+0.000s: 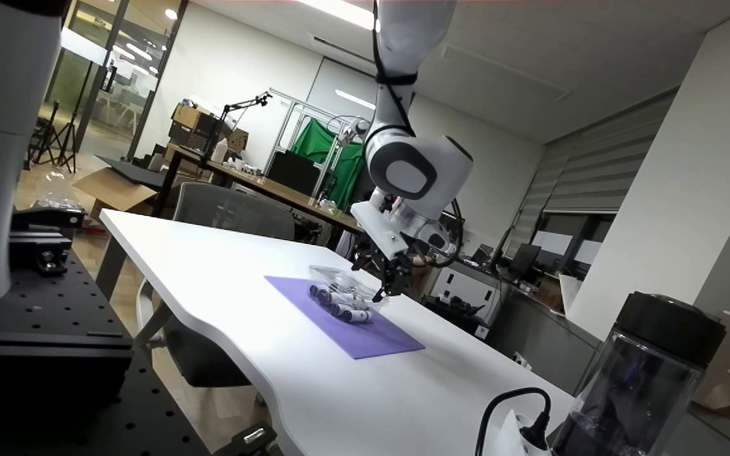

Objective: Open the bowl

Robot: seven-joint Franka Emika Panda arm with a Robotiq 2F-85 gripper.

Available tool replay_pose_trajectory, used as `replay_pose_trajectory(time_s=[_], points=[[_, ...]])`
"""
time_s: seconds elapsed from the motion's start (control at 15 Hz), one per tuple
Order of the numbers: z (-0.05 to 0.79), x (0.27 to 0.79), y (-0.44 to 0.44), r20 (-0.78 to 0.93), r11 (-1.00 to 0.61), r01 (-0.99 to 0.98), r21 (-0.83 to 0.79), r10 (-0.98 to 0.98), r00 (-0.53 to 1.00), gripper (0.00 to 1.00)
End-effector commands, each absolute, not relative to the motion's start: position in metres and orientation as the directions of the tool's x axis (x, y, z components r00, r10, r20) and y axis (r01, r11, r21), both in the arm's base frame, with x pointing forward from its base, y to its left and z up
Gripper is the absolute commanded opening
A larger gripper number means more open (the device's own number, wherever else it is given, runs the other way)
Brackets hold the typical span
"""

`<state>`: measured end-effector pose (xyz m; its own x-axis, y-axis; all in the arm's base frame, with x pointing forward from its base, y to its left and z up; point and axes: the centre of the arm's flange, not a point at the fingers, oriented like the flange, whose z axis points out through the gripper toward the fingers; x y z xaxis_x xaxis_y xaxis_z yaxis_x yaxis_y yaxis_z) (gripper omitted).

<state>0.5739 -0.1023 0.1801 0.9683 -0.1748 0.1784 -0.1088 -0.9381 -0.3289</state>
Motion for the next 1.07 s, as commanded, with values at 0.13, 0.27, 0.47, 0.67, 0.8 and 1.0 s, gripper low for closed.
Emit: replay_pose_trajectory(time_s=[0.13, 0.27, 0.47, 0.67, 0.8, 1.0], points=[[0.1815, 0.5777, -0.1081, 0.166, -0.936, -0.125, -0.33, -0.187, 0.968, 1.0], [0.1821, 0.5771, -0.1073, 0.167, -0.935, -0.124, -0.331, -0.187, 0.968, 1.0], [0.1837, 0.5774, -0.106, 0.164, -0.933, -0.122, -0.338, -0.186, 0.969, 1.0], [0.1824, 0.5771, -0.1062, 0.146, -0.926, -0.129, -0.356, -0.192, 0.971, 1.0], [0.1814, 0.5766, -0.1051, 0.133, -0.921, -0.132, -0.367, -0.192, 0.972, 1.0], [0.1837, 0.5765, -0.1039, 0.121, -0.91, -0.144, -0.388, -0.205, 0.971, 1.0]])
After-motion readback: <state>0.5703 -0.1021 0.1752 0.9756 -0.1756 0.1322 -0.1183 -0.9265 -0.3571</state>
